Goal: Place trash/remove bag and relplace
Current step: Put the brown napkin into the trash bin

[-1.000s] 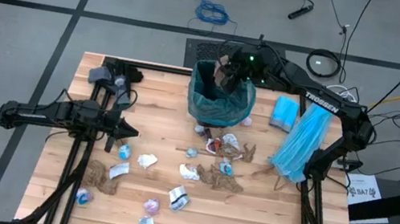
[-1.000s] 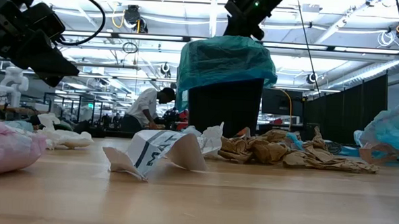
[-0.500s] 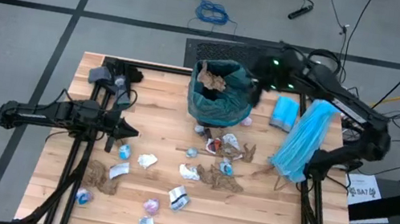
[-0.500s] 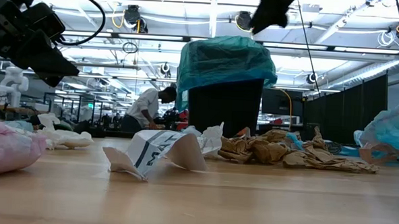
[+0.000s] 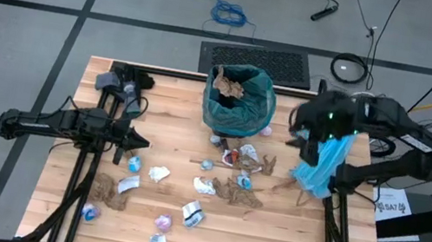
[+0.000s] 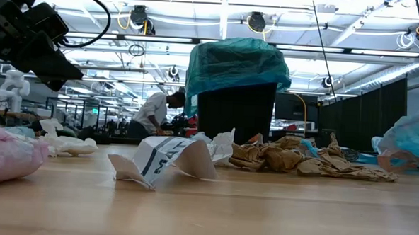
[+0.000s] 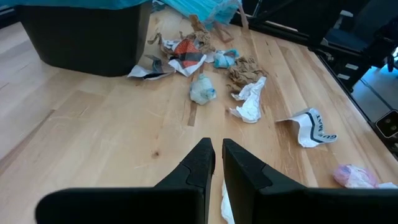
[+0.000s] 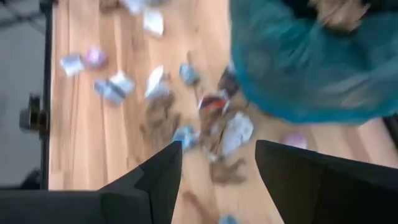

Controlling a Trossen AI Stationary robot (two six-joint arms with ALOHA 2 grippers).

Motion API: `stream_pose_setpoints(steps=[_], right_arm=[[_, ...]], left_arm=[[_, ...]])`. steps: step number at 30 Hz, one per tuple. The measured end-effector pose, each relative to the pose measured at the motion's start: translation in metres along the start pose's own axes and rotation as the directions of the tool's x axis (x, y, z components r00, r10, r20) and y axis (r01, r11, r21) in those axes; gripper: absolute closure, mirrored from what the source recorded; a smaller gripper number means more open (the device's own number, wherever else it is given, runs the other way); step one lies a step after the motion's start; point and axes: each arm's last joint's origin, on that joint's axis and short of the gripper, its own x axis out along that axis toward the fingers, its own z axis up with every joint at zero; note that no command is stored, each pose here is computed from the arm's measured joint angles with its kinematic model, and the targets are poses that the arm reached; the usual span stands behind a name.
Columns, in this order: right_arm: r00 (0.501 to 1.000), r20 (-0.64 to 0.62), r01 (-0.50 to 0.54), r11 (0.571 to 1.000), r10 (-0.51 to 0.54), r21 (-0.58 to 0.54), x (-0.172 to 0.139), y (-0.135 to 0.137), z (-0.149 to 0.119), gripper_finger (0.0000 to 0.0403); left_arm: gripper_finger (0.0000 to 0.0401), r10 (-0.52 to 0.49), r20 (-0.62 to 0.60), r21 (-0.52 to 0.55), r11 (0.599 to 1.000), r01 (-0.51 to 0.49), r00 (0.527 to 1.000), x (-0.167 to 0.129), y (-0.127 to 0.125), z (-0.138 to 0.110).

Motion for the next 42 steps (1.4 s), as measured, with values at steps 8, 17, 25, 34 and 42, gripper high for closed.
stream_pose_setpoints(steps=[8,17,25,34,42], right_arm=[[0.990,-0.058,-0.136,0.985,0.131,-0.104,0.062,0.051,-0.019,0.0206],[0.976,-0.154,-0.189,0.945,0.151,-0.269,0.157,0.096,-0.058,0.0207],[0.942,-0.334,-0.164,0.928,0.046,-0.334,0.223,0.097,-0.090,0.0207],[0.939,-0.342,-0.169,0.908,0.030,-0.383,0.279,0.094,-0.094,0.0207],[0.925,-0.379,-0.154,0.915,0.001,-0.373,0.313,0.084,-0.098,0.0247]], left_arm=[[0.0362,0.000,0.000,0.000,1.000,0.000,1.000,0.000,0.000,0.000],[0.0362,0.000,0.001,0.000,1.000,0.000,1.000,0.000,0.000,0.000],[0.0362,0.000,0.001,0.000,1.000,0.000,1.000,0.000,0.000,0.000],[0.0362,0.000,0.001,0.000,1.000,0.000,1.000,0.000,0.000,0.000],[0.0362,0.000,0.001,0.000,1.000,0.000,1.000,0.000,0.000,0.000]])
